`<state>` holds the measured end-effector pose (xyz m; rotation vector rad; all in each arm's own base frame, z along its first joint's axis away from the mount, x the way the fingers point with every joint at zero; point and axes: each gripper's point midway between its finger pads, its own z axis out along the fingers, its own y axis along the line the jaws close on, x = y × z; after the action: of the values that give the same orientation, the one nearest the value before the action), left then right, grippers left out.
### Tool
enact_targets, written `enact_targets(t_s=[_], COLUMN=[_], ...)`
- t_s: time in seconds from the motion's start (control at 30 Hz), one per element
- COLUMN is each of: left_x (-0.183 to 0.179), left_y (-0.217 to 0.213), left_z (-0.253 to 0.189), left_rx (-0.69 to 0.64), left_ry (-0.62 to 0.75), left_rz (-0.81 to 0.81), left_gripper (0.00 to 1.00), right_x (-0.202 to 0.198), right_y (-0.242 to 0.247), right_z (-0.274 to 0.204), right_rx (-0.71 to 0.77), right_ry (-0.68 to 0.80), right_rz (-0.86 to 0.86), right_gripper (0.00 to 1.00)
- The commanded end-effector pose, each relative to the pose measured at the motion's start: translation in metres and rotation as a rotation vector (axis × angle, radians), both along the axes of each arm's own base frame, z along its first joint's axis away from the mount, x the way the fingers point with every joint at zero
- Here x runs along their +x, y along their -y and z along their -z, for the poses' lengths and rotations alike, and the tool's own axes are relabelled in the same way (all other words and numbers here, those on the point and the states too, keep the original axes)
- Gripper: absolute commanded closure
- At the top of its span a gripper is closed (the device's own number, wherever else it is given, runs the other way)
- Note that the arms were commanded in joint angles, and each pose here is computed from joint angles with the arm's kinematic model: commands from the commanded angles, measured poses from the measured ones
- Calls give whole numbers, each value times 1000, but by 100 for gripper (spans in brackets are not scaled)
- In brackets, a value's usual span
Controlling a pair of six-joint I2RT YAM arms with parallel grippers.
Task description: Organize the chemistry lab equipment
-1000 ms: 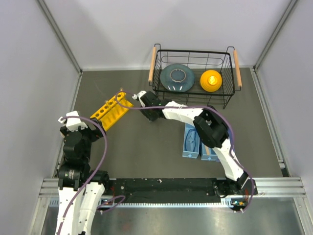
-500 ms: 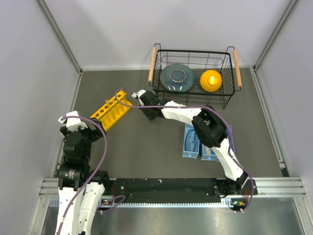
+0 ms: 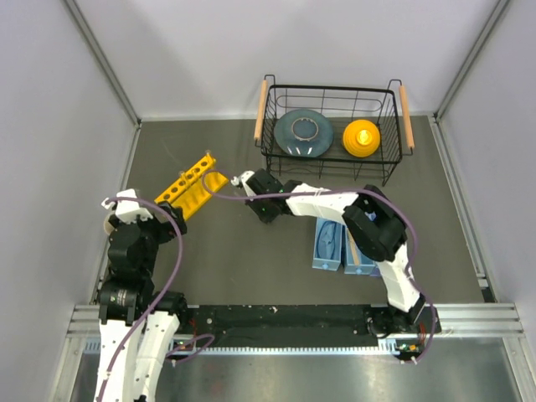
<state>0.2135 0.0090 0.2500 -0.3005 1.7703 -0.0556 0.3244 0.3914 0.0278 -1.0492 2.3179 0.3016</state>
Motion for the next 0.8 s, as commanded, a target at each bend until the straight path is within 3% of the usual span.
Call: enact_targets(t_s=[0.0,0.17,0.43,0.77], left_x=[-1,-8,-5,3], left_y=[37,100,139,163], left_z=[-15,17,52,92], left_rx=[-181,-507,-902,-1092], left_ry=[20,-117,-209,-380], left_rz=[143,379,459,524], left_gripper=[1,1,1,2], right_x=[-38,-72,-116,-160], right_y=[16,36,44,45], right_z=[-31,-43,-92,-114], right_rx=[28,57,224,365], right_ry=[-48,-86,-89,-152], right_rz=[-66,-160,-333,-494], right_gripper=[84,84,83,83])
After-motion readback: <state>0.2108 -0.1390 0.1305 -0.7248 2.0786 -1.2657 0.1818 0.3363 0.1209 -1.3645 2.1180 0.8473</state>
